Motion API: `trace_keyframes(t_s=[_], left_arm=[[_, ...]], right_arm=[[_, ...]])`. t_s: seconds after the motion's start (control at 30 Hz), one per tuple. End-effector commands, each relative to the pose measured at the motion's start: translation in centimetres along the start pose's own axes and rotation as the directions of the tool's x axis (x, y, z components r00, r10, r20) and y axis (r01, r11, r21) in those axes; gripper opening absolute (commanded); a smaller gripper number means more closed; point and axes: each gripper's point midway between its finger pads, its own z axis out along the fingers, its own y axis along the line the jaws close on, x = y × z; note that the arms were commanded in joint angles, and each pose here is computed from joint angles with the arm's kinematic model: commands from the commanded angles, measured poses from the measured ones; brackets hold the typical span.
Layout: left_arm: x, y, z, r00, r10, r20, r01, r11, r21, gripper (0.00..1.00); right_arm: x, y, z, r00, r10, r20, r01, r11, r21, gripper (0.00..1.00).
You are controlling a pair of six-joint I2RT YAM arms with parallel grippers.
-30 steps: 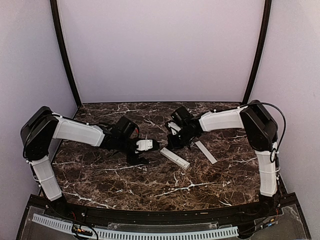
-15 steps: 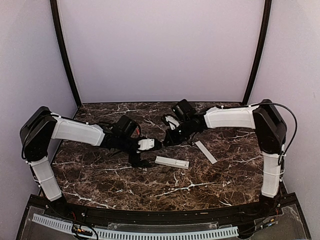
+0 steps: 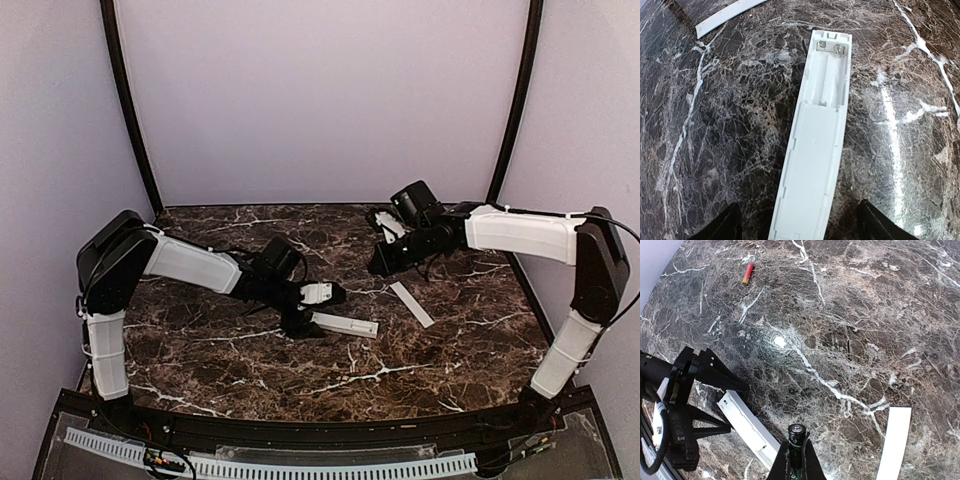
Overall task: Load the batteries into the remote control
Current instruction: Move the remote control without batteries to the center of the board.
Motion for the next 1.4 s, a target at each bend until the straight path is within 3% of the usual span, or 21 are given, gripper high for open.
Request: trace_keyframes(t_s=[0.0,0.13,0.37,0.5,0.67,0.9,0.97,1.03,1.1,1.37], left_arm=[[-1.4,0.0,0.3,0.999,0.015,0.038,-0.016,1.0,0.018,0.75],[-1.1,-0.8,1.0,1.0,-0.006,0.018,0.005,0.998,0.067,0.62],[-0.3,-2.8,0.6,1.0,-0.001,0.003,0.001,0.99,0.142,0.27],[-0.3,-3.9,-0.3,1.0,0.011,-0.003,-0.01,0.982,0.189,0.18],[0.1,-5.8,-1.8,0.999,0.041,-0.017,-0.035,0.965,0.261,0.16],[0.6,-7.1,-2.2,0.998,0.057,-0.017,-0.049,0.95,0.308,0.22],[0.7,-6.8,-2.3,0.997,0.068,-0.029,-0.057,0.956,0.288,0.35],[0.1,-6.2,-2.7,0.997,0.08,-0.022,-0.072,0.963,0.259,0.57],[-0.6,-5.7,-3.3,0.997,0.08,-0.011,-0.075,0.971,0.227,0.66],[-3.0,-4.6,-8.0,0.997,0.073,0.017,-0.074,0.993,0.087,0.75]], right_arm=[[0.4,-0.6,-1.9,1.0,-0.012,0.016,0.011,0.999,0.034,0.0],[1.0,-1.1,-2.7,1.0,-0.013,0.009,0.012,0.998,0.062,0.0],[1.1,-1.0,-4.4,0.999,-0.034,0.024,0.032,0.997,0.075,0.0],[1.8,-0.3,-4.8,0.998,-0.058,0.017,0.057,0.998,0.041,0.0],[3.4,3.2,-4.8,0.984,-0.177,0.015,0.178,0.983,-0.054,0.0],[6.6,7.9,-3.3,0.936,-0.351,-0.034,0.342,0.926,-0.162,0.0],[7.2,8.1,-2.6,0.929,-0.364,-0.058,0.351,0.921,-0.169,0.0],[7.6,8.2,-2.0,0.923,-0.379,-0.074,0.361,0.915,-0.179,0.0],[7.8,8.5,-1.6,0.916,-0.393,-0.082,0.373,0.909,-0.186,0.0],[8.7,9.7,-0.1,0.877,-0.467,-0.115,0.435,0.872,-0.224,0.0]])
